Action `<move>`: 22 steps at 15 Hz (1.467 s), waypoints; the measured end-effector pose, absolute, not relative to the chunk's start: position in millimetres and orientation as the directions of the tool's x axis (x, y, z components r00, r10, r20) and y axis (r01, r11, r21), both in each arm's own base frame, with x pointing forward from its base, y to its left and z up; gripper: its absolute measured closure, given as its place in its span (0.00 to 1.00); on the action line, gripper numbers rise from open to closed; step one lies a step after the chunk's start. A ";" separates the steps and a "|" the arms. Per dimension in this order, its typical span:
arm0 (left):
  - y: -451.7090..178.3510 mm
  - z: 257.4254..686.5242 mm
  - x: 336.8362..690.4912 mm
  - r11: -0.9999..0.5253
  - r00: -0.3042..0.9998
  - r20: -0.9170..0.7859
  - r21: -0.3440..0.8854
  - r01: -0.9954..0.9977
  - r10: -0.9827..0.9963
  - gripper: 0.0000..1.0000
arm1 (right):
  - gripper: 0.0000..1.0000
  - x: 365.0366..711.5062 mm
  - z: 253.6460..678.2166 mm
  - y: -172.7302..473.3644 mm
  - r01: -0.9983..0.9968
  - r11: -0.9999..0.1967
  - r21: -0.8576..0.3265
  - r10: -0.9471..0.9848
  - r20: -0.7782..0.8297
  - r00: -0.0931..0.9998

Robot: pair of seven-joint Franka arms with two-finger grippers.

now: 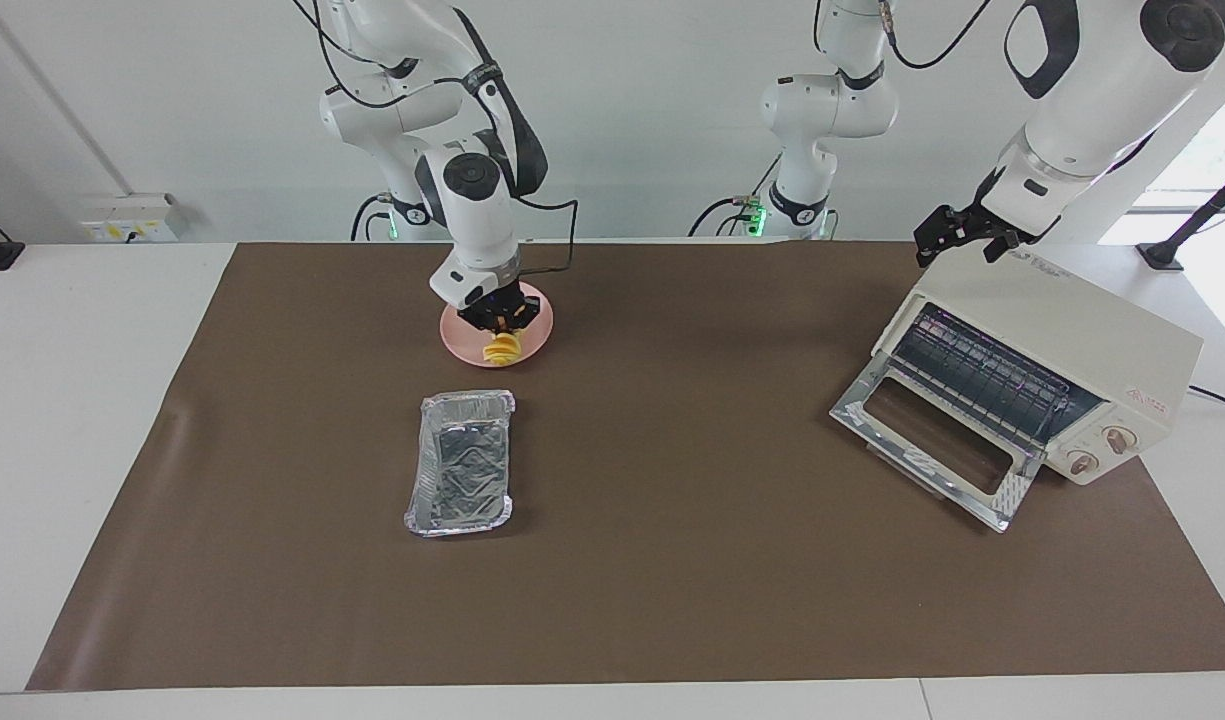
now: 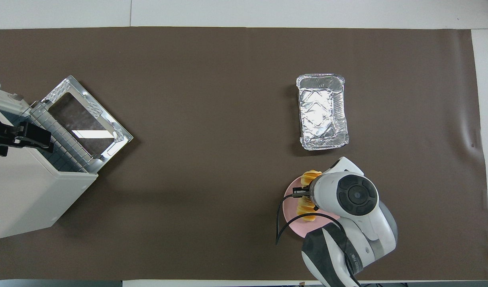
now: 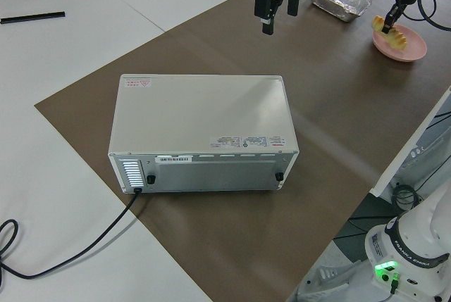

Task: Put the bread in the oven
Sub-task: 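Lift the bread roll and carry it over the foil tray, then lower the bread into the foil tray and open the right gripper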

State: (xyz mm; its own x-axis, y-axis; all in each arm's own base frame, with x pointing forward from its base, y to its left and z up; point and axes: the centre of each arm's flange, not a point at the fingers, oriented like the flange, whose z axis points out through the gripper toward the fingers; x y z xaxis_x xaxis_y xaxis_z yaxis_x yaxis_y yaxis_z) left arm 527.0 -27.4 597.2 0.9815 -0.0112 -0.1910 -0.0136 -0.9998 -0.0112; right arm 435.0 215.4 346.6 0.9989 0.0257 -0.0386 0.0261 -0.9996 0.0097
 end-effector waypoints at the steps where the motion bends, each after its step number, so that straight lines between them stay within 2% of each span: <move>1: -27.4 597.2 527.0 -1.000 0.982 -0.191 -0.011 -0.014 -0.011 0.00 | 0.89 443.0 358.3 218.8 0.025 -1.000 0.009 0.025 -0.040 0.999; 6: -27.4 597.2 527.0 -1.000 0.982 -0.191 -0.011 -0.014 -0.011 0.00 | 0.89 501.2 424.3 210.7 0.017 -1.000 -0.014 0.017 0.002 1.000; 11: -27.4 597.2 527.0 -1.000 0.982 -0.191 -0.011 -0.014 -0.011 0.00 | 0.89 578.1 448.7 115.7 0.117 -0.990 -0.074 0.117 0.008 0.993; 14: -27.4 597.2 527.0 -1.000 0.982 -0.191 -0.011 -0.014 -0.011 0.00 | 0.89 602.3 442.5 104.8 0.151 -0.985 -0.084 0.152 0.003 0.988; 22: -27.4 597.4 527.1 -1.000 0.982 -0.190 -0.011 -0.014 -0.011 0.00 | 0.89 667.7 389.8 121.1 0.179 -0.978 -0.111 0.188 -0.085 0.978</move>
